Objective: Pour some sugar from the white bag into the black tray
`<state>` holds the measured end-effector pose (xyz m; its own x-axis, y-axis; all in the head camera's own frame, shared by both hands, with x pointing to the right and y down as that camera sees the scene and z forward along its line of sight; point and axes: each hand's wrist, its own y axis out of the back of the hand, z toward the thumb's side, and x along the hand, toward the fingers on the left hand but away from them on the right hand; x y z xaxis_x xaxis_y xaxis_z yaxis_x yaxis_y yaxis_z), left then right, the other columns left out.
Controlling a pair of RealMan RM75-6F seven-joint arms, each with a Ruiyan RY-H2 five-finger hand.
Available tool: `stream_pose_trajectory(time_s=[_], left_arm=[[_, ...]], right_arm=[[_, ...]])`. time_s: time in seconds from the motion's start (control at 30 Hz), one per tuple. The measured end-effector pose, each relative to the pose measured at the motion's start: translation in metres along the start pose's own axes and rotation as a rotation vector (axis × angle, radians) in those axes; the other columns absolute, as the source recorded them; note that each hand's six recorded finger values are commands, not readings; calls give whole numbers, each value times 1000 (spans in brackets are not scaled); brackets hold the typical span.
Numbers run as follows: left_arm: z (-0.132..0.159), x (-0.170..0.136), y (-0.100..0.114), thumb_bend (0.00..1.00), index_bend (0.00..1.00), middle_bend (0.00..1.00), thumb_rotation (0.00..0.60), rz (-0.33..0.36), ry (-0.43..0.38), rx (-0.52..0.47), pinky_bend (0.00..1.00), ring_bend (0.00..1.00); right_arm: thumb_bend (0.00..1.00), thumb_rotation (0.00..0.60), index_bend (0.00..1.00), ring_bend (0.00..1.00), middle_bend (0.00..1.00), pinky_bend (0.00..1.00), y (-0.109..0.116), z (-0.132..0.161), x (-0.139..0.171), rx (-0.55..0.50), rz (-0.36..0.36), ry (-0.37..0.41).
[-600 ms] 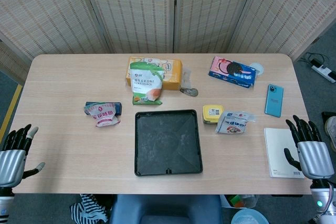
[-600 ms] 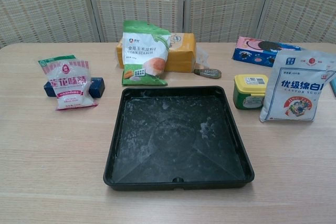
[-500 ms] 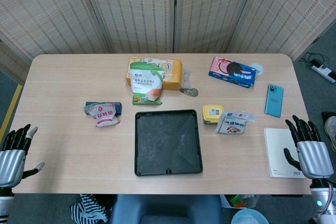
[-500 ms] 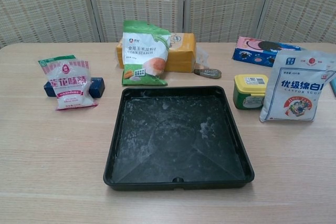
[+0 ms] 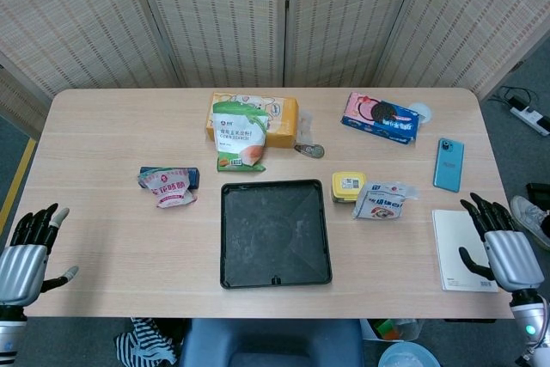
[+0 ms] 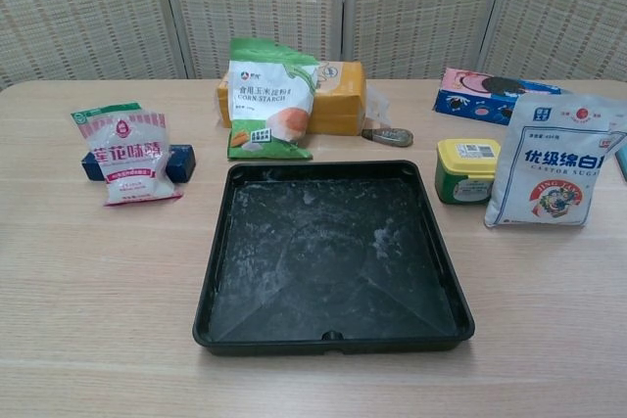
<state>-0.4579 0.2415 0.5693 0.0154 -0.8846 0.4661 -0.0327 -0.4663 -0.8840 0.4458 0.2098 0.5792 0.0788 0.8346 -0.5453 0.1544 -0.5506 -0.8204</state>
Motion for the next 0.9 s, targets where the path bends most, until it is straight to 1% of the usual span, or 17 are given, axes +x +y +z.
stream_pose_trajectory(time_s=[0.03,0.07,0.13,0.17,0.23,0.27,0.37,0.43,0.53,0.63,0.73,0.83,0.9], left_arm=[[0,0,0,192,0,0,600,0,0,-3,63,0],[0,0,0,193,0,0,600,1,1,-3,67,0],[0,0,0,192,0,0,600,0,2,0,73,0],[-1,0,-1,192,0,0,600,-2,5,3,75,0],[-2,0,-2,193,0,0,600,-6,12,7,81,2],[-2,1,-2,193,0,0,600,-9,17,9,84,4],[-3,2,-2,192,0,0,600,-9,23,7,95,9],[-3,2,-2,193,0,0,600,-10,24,6,99,10],[-5,3,-3,193,0,0,600,-16,28,6,104,14],[-6,5,-5,192,0,0,600,-24,32,5,111,18],[-7,6,-4,192,0,2,600,-25,36,1,112,22],[-9,6,-4,193,0,4,600,-24,41,-1,113,22],[-10,6,-3,193,0,5,600,-22,45,-2,113,23]], right_arm=[[425,600,0,385,0,547,-1,-5,-2,-36,21,0],[426,600,0,578,0,739,-2,-9,-4,-66,36,-2],[425,600,0,717,6,871,-3,-20,-8,-140,61,-10],[424,600,0,802,27,941,-3,-25,-10,-171,70,-17],[423,600,0,913,80,1000,-3,-40,-16,-238,87,-37],[423,600,0,948,102,1000,-3,-47,-19,-264,96,-47],[423,600,13,995,138,1000,-9,-69,-32,-331,142,-88],[423,600,31,1000,155,1000,-15,-82,-44,-356,182,-123],[422,600,74,1000,168,1000,-27,-92,-66,-391,243,-169],[423,600,90,1000,170,1000,-41,-89,-94,-413,299,-188],[423,600,95,1000,172,1000,-55,-77,-119,-416,340,-178],[423,600,108,1000,177,1000,-68,-65,-135,-426,371,-167],[423,600,116,1000,180,1000,-75,-59,-140,-424,387,-158]])
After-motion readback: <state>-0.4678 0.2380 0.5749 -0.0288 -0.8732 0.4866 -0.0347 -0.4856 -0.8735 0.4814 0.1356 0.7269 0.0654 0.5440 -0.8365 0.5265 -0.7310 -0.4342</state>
